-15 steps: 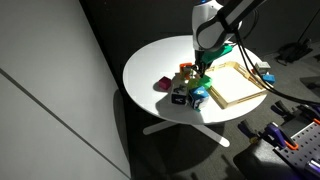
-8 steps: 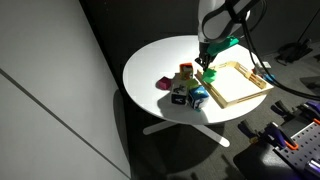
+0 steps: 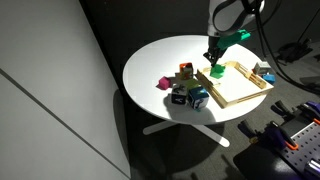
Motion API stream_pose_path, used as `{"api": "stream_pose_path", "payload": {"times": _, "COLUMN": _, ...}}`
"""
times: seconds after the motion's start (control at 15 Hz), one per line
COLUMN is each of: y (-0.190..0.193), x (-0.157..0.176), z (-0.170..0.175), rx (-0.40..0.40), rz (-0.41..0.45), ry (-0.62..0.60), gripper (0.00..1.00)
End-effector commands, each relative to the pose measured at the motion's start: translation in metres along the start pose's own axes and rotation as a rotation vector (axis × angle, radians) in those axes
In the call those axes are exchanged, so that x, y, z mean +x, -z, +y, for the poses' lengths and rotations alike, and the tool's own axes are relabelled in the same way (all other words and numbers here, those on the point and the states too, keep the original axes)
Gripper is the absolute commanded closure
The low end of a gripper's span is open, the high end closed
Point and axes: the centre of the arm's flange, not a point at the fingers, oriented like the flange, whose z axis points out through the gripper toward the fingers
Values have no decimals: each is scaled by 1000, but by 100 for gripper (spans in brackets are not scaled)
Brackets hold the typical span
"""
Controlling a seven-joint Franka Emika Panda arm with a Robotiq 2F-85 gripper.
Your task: Put the green and yellow blocks in the box then put one square plush toy in the box
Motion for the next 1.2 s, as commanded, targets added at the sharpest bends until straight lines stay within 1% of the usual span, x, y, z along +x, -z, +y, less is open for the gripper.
{"api": "stream_pose_path", "payload": {"times": 0.0, "y": 4, "x": -13, "z": 29, "rx": -4, "rz": -16, "ry": -14, "gripper": 96}}
{"api": "stream_pose_path", "payload": {"times": 0.07, "y": 1, "x": -14, "z": 35, "rx": -6, "rz": -22, "ry": -23, "gripper": 96}}
{"api": "stream_pose_path", "payload": {"times": 0.13, "y": -1, "x": -15, "z": 40, "rx": -8, "rz": -29, "ry": -30, "gripper": 68}}
{"api": "stream_pose_path", "payload": {"times": 0.2, "y": -4, "x": -15, "z": 44, "rx": -7, "rz": -34, "ry": -35, "gripper": 67}}
{"api": "stream_pose_path", "payload": {"times": 0.27, "y": -5, "x": -16, "z": 47, "rx": -7, "rz": -39, "ry": -38, "gripper": 61}}
{"api": "stream_pose_path", "payload": {"times": 0.4, "y": -6, "x": -16, "z": 48, "rx": -8, "rz": -46, "ry": -36, "gripper": 44}}
{"api": "stream_pose_path", "payload": {"times": 0.47, "y": -6, "x": -16, "z": 46, "rx": -4, "rz": -50, "ry": -30, "gripper": 37}}
{"api": "stream_pose_path", "payload": {"times": 0.73, "y": -3, "x": -15, "z": 23, "rx": 6, "rz": -52, "ry": 34, "gripper": 4}}
{"api": "stream_pose_path", "payload": {"times": 0.8, "y": -2, "x": -14, "z": 17, "rx": 6, "rz": -49, "ry": 45, "gripper": 0}}
{"api": "stream_pose_path", "payload": {"times": 1.13, "y": 1, "x": -8, "z": -24, "rx": 14, "rz": -23, "ry": 88, "gripper": 0}}
